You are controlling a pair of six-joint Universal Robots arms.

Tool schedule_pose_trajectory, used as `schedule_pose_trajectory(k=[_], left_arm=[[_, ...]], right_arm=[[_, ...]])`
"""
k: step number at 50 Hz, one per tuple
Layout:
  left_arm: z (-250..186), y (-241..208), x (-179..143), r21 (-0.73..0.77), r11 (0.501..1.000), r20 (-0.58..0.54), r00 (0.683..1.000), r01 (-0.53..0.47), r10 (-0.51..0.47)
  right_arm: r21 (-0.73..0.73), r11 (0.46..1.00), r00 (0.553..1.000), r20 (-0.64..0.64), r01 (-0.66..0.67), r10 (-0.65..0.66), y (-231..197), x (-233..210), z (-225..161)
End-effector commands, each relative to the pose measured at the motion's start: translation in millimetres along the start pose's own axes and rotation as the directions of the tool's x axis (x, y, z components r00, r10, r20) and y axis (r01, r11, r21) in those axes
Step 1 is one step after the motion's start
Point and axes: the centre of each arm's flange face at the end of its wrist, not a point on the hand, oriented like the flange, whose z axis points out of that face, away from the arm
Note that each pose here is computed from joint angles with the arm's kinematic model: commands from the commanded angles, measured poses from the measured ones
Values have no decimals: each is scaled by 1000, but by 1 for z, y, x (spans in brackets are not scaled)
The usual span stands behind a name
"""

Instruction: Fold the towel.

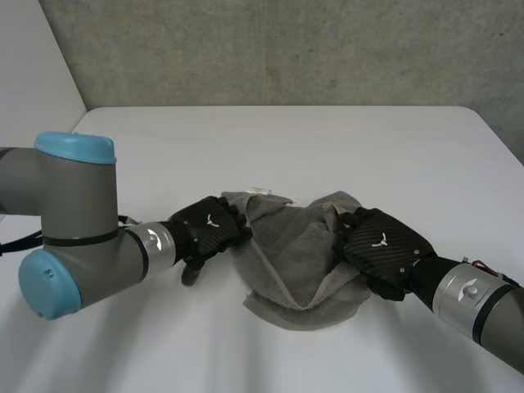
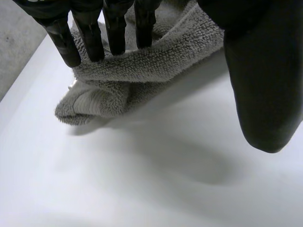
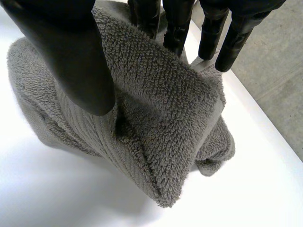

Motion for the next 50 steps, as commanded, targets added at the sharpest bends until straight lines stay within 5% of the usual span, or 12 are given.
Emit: schedule_pose_trajectory(k=[1, 13, 27, 39, 50], left_arm=[[-9, 2, 14, -17, 1000, -29, 1000, 7, -8], [-11, -21, 29, 49, 997, -45, 997, 60, -58], [7, -40, 9, 207, 978, 83, 997, -17, 0], [30, -28, 13, 200, 980, 34, 999, -23, 16], [48, -23, 12, 186, 944, 77, 962, -272, 262]], right_arm=[[-4, 1000, 1000, 6, -10, 10, 0, -3, 0], [-17, 998, 997, 48, -67, 68, -1, -10, -4], [-9, 997, 995, 61, -76, 76, -1, -9, -4], [-7, 997, 996, 60, -71, 71, -1, -8, -4], [-6, 997, 995, 63, -72, 72, 0, -8, -4]])
